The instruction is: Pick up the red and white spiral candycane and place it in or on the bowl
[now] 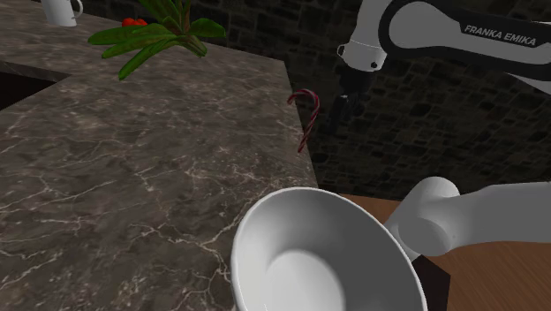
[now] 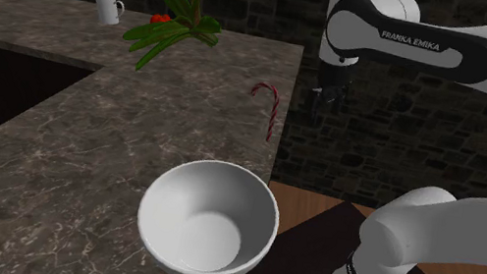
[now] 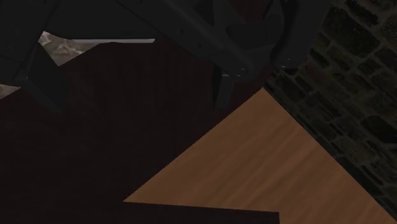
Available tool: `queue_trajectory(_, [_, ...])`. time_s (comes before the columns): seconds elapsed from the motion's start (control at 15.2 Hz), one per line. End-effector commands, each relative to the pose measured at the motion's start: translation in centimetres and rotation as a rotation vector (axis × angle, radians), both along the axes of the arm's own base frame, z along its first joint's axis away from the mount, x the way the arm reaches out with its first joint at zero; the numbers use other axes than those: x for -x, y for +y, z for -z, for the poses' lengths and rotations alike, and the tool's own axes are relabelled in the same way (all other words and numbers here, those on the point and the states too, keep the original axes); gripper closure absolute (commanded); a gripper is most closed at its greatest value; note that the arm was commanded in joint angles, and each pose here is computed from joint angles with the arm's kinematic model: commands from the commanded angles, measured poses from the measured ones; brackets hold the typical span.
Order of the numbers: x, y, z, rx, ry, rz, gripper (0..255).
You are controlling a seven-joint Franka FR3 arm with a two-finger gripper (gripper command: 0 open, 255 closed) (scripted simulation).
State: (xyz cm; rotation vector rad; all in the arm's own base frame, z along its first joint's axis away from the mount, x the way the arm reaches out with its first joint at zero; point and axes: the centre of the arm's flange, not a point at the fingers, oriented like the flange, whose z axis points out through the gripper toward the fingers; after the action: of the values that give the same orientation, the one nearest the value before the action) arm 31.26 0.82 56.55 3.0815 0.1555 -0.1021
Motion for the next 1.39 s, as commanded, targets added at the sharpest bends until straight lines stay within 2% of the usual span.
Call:
queue_trajectory(0.0, [0.0,0.0,0.0,0.0,0.0,0.0,0])
queue_trajectory(1.19, [-6.3,16.3,-11.6,-0.208,0.01,0.084,0])
queue_trajectory(1.32, [-6.4,16.6,-11.3,-0.211,0.01,0.085,0])
